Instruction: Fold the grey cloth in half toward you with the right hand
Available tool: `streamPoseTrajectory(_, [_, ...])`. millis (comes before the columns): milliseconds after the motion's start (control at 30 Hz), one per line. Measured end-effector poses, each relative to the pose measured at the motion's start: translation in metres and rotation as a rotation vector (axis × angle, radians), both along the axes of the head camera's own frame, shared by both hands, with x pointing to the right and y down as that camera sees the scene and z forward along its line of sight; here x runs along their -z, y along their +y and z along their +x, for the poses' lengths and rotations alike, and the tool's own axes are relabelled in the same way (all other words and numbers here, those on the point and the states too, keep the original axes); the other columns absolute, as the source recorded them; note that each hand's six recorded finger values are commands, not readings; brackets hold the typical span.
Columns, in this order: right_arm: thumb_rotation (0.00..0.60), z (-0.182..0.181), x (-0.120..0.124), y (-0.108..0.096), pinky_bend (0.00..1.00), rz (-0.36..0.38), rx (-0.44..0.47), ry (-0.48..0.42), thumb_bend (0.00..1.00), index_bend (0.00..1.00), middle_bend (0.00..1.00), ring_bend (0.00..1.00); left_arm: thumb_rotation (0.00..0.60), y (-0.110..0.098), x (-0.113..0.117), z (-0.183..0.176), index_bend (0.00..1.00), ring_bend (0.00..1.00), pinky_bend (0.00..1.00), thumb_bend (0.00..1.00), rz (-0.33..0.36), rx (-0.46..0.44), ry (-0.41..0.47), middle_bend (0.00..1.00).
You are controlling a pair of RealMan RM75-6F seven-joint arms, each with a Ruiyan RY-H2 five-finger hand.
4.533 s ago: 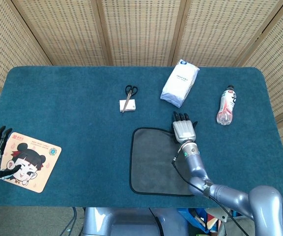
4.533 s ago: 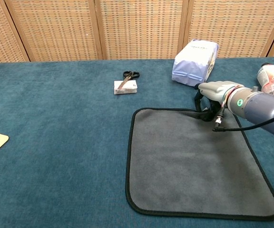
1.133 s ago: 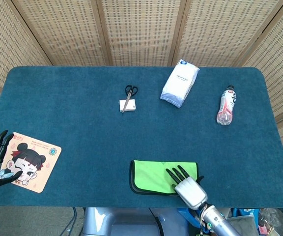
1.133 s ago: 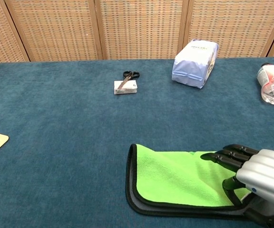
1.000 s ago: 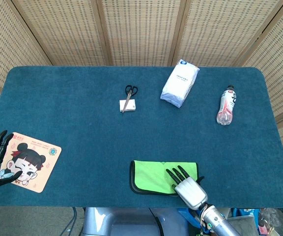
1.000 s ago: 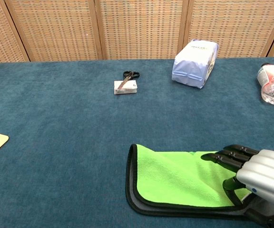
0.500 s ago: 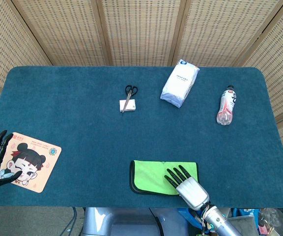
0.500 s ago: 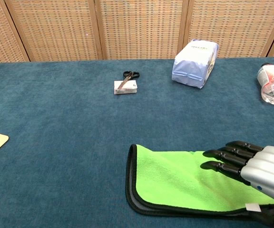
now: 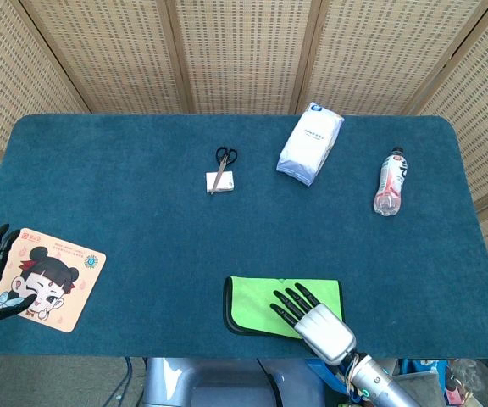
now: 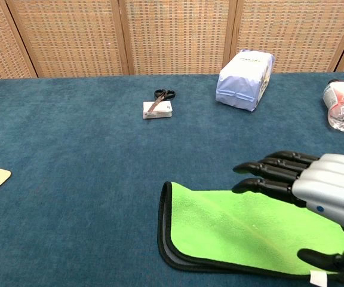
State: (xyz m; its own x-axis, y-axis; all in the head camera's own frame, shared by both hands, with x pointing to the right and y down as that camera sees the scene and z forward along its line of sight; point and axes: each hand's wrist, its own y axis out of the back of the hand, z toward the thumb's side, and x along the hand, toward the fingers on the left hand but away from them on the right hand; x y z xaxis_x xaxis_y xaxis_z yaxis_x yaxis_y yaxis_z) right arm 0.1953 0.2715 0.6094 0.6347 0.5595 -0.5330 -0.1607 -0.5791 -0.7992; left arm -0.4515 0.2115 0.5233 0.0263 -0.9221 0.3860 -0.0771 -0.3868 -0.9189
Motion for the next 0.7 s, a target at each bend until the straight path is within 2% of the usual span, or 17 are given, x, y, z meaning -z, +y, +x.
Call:
streamPoseTrajectory(133, [0.6, -0.014, -0.003, -0.01, 0.0, 0.0, 0.014, -0.019, 0.37, 0.21, 0.0, 0.0, 0.6, 0.0, 0.0, -0.001, 0.0, 0.0, 0.0, 0.15, 0.001, 0.001, 0.0, 0.0])
streamPoseTrajectory(333, [0.6, -0.038, -0.026, -0.015, 0.0, -0.035, 0.03, -0.014, 0.37, 0.27, 0.0, 0.0, 0.6, -0.001, 0.0, -0.003, 0.0, 0.0, 0.0, 0.15, 0.0, 0.008, -0.002, 0.0])
streamPoseTrajectory(567, [0.6, -0.062, -0.05, -0.011, 0.0, -0.04, 0.08, 0.012, 0.37, 0.3, 0.0, 0.0, 0.6, -0.003, -0.003, -0.006, 0.0, 0.0, 0.0, 0.15, -0.006, 0.017, -0.007, 0.0])
streamPoseTrajectory(700, [0.6, -0.074, -0.058, -0.008, 0.0, -0.071, 0.069, 0.012, 0.37, 0.33, 0.0, 0.0, 0.6, -0.004, -0.005, -0.007, 0.0, 0.0, 0.0, 0.15, -0.011, 0.021, -0.013, 0.0])
